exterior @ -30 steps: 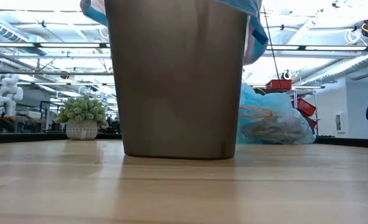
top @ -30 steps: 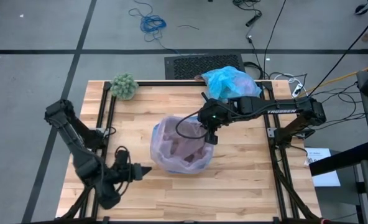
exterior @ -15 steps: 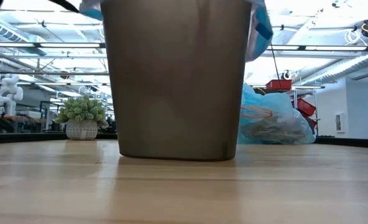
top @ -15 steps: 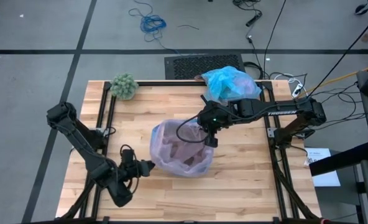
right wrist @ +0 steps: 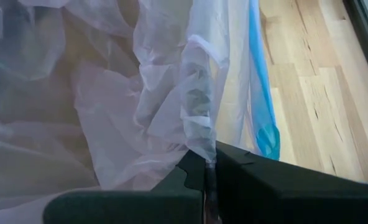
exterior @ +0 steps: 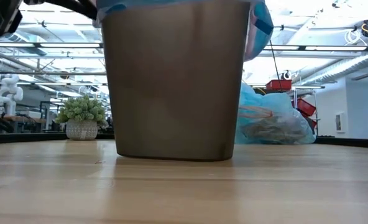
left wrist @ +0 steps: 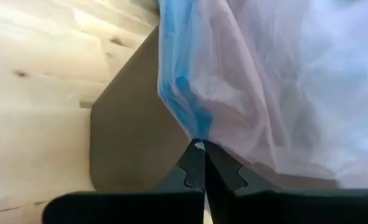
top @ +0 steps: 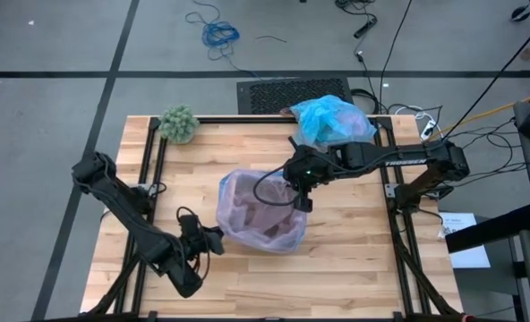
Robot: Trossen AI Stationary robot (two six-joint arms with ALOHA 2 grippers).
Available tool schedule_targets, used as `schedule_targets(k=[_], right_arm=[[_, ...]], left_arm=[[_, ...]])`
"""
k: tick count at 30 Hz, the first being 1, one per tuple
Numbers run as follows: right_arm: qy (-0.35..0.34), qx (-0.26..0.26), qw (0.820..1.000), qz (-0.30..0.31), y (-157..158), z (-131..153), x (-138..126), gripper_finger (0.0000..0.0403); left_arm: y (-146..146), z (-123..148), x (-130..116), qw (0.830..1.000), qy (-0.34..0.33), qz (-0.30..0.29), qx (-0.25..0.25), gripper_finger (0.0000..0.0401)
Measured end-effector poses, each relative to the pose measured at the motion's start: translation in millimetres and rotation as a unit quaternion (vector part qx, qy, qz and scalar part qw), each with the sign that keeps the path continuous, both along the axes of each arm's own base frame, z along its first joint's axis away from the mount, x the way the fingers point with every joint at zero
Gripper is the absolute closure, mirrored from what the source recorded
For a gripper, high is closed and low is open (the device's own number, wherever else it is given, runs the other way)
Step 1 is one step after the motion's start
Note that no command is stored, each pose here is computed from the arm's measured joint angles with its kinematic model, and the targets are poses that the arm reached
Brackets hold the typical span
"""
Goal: Place trash/remove bag and relplace
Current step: Insert the pink trash bag into the trash bin
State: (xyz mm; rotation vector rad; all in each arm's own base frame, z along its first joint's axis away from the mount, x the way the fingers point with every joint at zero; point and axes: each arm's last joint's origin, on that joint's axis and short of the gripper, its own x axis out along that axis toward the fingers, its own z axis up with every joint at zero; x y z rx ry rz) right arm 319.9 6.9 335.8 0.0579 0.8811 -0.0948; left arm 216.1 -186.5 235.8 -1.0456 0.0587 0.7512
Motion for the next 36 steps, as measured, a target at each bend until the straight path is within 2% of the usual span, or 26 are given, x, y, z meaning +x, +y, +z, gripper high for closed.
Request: schedule_targets(k=[6, 14, 27, 31, 36], right_arm=[[-0.002, -0.009, 1.000, -0.005, -3.1, -1.9, 1.8, 0.0403], [-0.002, -0.006, 1.000, -0.021, -5.8, -27.2, 2.2, 0.0403], [-0.027, 0.014, 0.998, -0.046, -7.7, -24.7, 4.3, 0.0400], [-0.030, 0.019, 0.998, -0.052, -7.8, -13.7, 1.4, 0.0372], [-0.057, 0.006, 0.996, -0.068, -10.8, 19.0, -5.1, 0.0305]], left_arm=[[-2.5, -13.4, 7.0, 1.000, 0.027, 0.000, 0.001, 0.0400], [-10.2, -28.9, 13.5, 0.999, 0.045, -0.007, -0.009, 0.0400], [-20.7, -53.9, 22.9, 0.997, 0.073, -0.016, -0.025, 0.0401], [-23.8, -58.5, 25.9, 0.997, 0.069, -0.018, -0.031, 0.0401], [-23.7, -58.6, 25.8, 0.997, 0.071, -0.018, -0.029, 0.0401]])
